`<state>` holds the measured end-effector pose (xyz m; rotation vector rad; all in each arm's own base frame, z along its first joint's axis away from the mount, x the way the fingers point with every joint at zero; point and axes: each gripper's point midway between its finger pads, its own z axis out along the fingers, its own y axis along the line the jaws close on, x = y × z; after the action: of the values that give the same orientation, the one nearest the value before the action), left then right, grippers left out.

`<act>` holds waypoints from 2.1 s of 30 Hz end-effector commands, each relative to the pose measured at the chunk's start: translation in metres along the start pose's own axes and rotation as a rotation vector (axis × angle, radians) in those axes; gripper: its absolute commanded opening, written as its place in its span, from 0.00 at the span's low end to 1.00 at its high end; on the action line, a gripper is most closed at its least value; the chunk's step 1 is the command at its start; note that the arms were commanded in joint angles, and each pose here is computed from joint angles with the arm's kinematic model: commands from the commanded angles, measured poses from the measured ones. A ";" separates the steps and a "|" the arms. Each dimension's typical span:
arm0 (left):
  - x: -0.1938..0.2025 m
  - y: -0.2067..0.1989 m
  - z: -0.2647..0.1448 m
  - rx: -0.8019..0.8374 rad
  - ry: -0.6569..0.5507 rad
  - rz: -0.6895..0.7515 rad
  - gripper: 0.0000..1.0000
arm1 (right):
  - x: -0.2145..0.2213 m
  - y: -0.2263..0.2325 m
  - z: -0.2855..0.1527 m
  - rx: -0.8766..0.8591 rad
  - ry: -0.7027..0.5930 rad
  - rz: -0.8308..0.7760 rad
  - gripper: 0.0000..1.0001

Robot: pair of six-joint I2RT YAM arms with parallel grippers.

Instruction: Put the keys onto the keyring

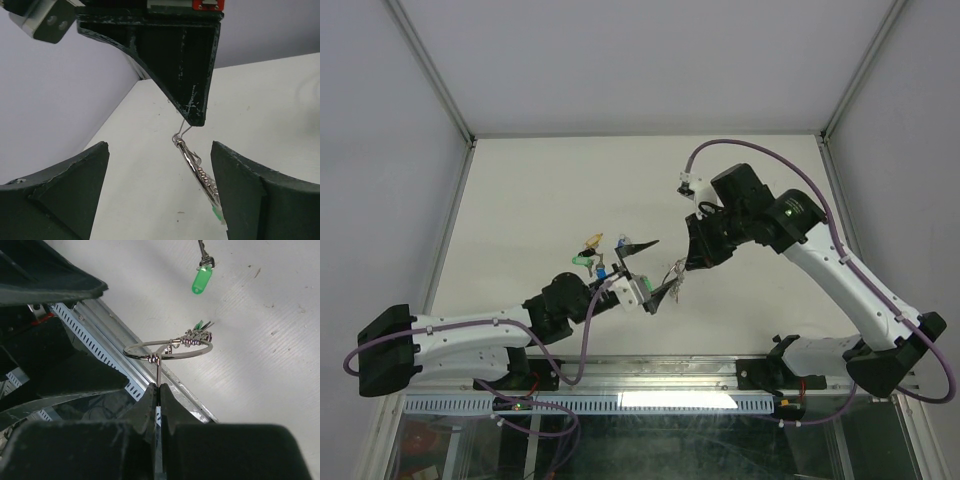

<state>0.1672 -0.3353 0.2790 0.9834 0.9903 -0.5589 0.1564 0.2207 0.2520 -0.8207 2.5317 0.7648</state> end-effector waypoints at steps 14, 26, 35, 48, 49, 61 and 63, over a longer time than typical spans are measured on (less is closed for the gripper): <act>-0.017 -0.006 0.026 -0.014 -0.030 0.154 0.59 | -0.013 0.024 -0.014 -0.116 -0.035 -0.046 0.00; -0.012 -0.017 0.033 0.048 -0.020 0.210 0.40 | -0.010 0.030 -0.014 -0.152 -0.016 -0.046 0.00; -0.010 -0.024 0.034 0.087 -0.012 0.227 0.27 | -0.009 0.031 -0.015 -0.156 -0.012 -0.046 0.00; -0.003 -0.031 0.030 0.145 0.019 0.275 0.23 | -0.007 0.031 -0.016 -0.154 -0.001 -0.046 0.00; -0.002 -0.031 0.030 0.145 0.021 0.277 0.21 | -0.008 0.031 -0.016 -0.154 -0.002 -0.047 0.00; -0.009 -0.020 0.029 0.087 0.011 0.246 0.00 | -0.011 0.033 -0.019 -0.159 -0.033 -0.065 0.20; -0.009 -0.016 0.028 0.060 0.011 0.228 0.00 | -0.015 0.032 -0.024 -0.143 -0.069 -0.072 0.33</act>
<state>0.1631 -0.3712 0.2475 1.2638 0.8931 -0.3612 0.1374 0.2281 0.2568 -0.9050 2.5674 0.8958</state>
